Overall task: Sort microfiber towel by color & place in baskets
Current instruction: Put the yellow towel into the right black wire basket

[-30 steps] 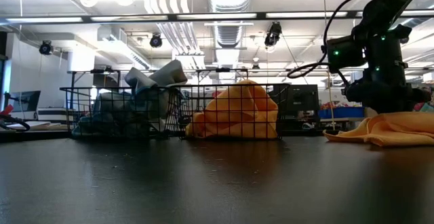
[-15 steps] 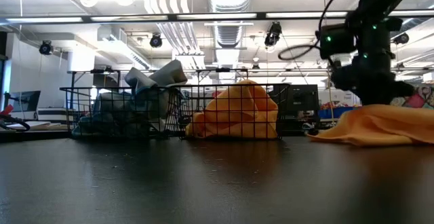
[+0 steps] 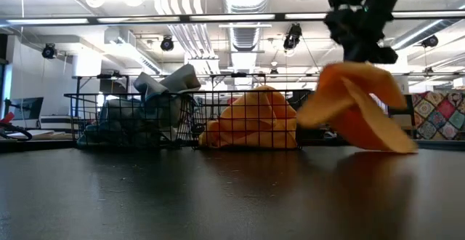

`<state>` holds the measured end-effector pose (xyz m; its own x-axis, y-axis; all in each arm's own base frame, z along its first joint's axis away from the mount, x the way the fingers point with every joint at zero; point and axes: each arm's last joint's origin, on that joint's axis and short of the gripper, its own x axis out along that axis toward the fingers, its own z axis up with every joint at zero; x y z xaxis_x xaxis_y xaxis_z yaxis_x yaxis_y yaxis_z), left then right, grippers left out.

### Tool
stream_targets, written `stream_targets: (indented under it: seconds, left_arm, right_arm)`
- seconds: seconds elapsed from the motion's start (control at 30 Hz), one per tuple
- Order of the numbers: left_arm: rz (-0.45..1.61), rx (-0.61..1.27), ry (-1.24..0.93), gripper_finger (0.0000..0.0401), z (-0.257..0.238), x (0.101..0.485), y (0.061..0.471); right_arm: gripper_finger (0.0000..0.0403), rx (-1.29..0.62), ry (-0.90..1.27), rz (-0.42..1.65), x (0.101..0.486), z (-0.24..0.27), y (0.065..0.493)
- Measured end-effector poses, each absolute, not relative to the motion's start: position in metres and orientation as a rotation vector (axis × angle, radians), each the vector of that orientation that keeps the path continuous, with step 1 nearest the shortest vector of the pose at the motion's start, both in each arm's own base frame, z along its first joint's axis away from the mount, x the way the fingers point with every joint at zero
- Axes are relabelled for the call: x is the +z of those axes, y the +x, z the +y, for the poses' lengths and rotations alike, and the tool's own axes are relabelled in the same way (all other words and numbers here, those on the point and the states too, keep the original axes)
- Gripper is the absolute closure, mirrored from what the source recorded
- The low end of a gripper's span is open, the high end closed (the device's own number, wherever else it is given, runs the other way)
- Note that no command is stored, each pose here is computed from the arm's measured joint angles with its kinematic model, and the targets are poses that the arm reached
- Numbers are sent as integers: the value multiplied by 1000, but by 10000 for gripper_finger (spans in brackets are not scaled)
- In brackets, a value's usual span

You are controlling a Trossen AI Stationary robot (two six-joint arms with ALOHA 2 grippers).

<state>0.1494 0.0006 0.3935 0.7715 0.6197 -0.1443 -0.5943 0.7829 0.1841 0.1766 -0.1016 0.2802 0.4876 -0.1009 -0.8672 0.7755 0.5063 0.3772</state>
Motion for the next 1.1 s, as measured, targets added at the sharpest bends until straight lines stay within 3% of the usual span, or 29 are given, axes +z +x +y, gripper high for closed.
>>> stream_targets:
  seconds: [0.5, 1.1]
  left_arm:
    - [202, 660, 131, 243, 1, 393, 149]
    - [197, 661, 117, 243, 1, 393, 149]
  right_arm:
    - [393, -521, 671, 579, 391, -103, 178]
    - [394, -449, 495, 281, 455, -101, 175]
